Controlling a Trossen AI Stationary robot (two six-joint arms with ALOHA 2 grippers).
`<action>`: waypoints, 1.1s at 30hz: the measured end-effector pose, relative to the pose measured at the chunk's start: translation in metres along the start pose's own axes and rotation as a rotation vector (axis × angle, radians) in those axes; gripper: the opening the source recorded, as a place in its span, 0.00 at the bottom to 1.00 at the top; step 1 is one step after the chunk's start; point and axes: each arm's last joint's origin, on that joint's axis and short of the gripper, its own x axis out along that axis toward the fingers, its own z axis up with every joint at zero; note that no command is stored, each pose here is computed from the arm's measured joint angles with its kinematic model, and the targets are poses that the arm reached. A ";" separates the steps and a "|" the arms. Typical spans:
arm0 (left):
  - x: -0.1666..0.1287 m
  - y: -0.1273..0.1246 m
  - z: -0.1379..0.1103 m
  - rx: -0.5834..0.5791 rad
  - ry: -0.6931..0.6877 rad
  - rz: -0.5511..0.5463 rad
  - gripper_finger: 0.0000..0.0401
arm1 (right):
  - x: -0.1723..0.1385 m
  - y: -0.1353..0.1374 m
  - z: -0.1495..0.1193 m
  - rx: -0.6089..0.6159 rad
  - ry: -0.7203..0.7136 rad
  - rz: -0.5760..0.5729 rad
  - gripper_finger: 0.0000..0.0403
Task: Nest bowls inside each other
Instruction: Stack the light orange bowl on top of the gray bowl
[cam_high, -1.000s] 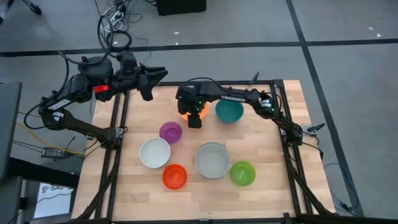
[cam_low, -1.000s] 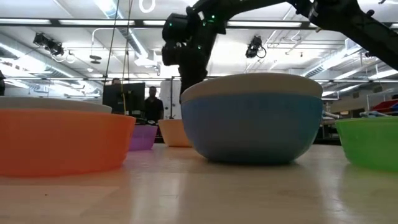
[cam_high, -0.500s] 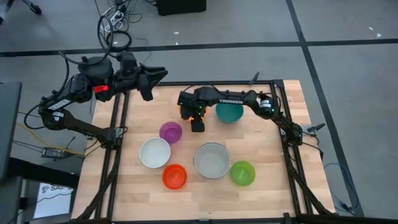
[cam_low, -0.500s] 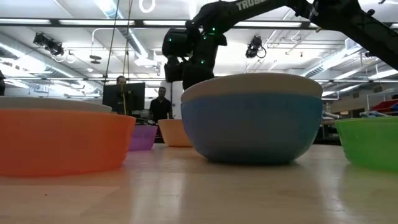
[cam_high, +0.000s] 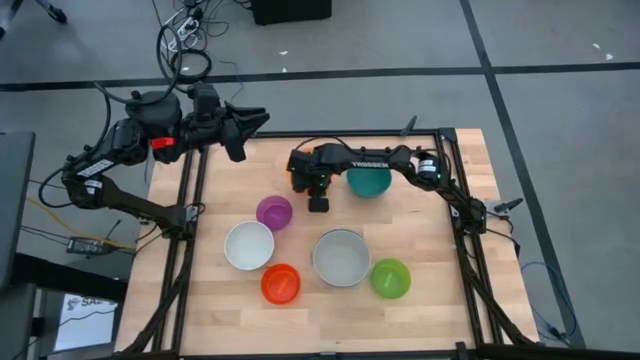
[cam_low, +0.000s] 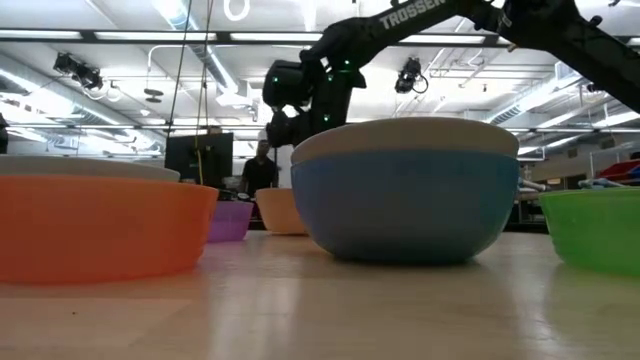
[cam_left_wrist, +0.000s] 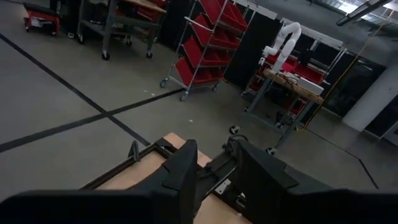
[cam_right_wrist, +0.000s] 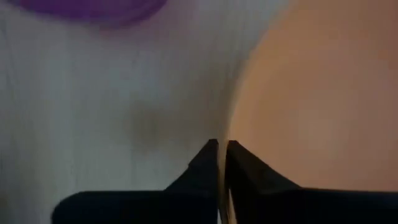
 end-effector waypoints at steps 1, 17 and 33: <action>0.000 0.000 0.000 0.000 0.000 0.000 0.30 | -0.003 -0.001 0.001 0.005 -0.005 -0.003 0.03; -0.028 0.028 -0.026 0.170 0.291 0.257 0.30 | -0.176 0.072 -0.020 -0.032 -0.078 0.369 0.00; -0.017 0.053 -0.123 0.121 1.001 0.259 0.30 | -0.205 0.177 -0.033 -0.132 -0.040 0.455 0.00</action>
